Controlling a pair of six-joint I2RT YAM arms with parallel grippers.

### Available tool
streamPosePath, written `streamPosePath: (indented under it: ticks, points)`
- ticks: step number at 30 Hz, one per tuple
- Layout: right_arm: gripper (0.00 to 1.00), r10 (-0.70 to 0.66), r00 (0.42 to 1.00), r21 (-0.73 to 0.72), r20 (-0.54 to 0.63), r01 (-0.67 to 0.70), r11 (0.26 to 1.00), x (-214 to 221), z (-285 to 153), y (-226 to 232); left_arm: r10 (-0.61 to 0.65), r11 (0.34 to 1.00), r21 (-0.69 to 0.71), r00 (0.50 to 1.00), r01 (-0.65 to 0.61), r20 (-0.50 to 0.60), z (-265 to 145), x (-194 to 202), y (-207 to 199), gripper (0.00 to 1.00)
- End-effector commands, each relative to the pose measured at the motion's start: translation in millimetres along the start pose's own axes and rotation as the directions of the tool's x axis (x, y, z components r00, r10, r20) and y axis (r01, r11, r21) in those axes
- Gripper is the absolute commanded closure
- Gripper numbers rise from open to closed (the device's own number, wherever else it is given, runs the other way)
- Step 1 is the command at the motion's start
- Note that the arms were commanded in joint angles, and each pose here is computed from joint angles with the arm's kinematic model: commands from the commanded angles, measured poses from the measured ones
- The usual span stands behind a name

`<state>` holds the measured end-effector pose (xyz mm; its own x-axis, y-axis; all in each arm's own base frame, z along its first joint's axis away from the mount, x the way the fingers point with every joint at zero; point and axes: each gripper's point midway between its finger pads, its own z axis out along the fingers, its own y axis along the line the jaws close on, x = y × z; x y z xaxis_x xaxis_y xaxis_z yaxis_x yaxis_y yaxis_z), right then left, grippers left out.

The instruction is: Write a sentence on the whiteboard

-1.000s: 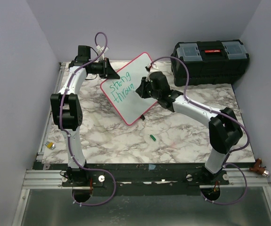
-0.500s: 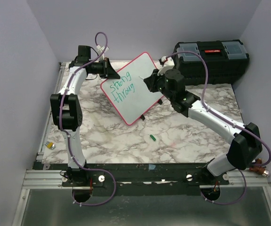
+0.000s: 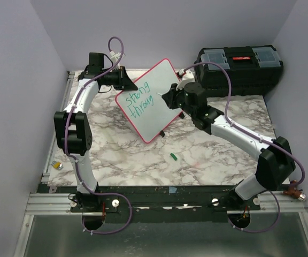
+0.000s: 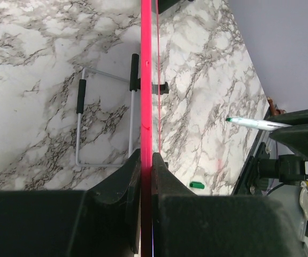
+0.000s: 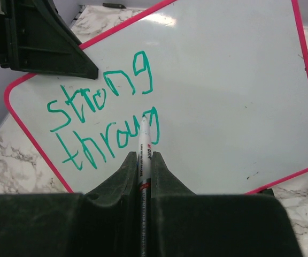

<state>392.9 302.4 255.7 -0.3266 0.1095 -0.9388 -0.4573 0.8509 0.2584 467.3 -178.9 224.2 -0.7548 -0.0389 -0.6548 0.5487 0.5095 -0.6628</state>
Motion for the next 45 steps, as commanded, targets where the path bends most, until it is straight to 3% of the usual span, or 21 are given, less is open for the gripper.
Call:
streamPosePath:
  ticks: [1,15,36,45]
  points:
    - [0.99,0.002,1.000,-0.049,0.017,-0.002,0.999,0,8,3,0.036,0.999,0.000,0.999,-0.036,0.022,-1,-2,-24,1.00]
    - [0.99,0.050,0.998,-0.027,-0.024,-0.050,0.998,24,35,-23,0.013,0.999,-0.034,1.000,-0.014,-0.028,10,7,-25,1.00]
    - [0.99,0.072,0.996,-0.059,-0.052,-0.075,0.995,28,63,-22,0.025,0.999,-0.026,0.999,-0.026,-0.036,14,13,-28,1.00]
    - [0.99,0.087,0.989,-0.053,-0.116,-0.093,0.994,55,59,-25,0.027,0.999,-0.023,0.999,-0.028,-0.035,14,14,-28,1.00]
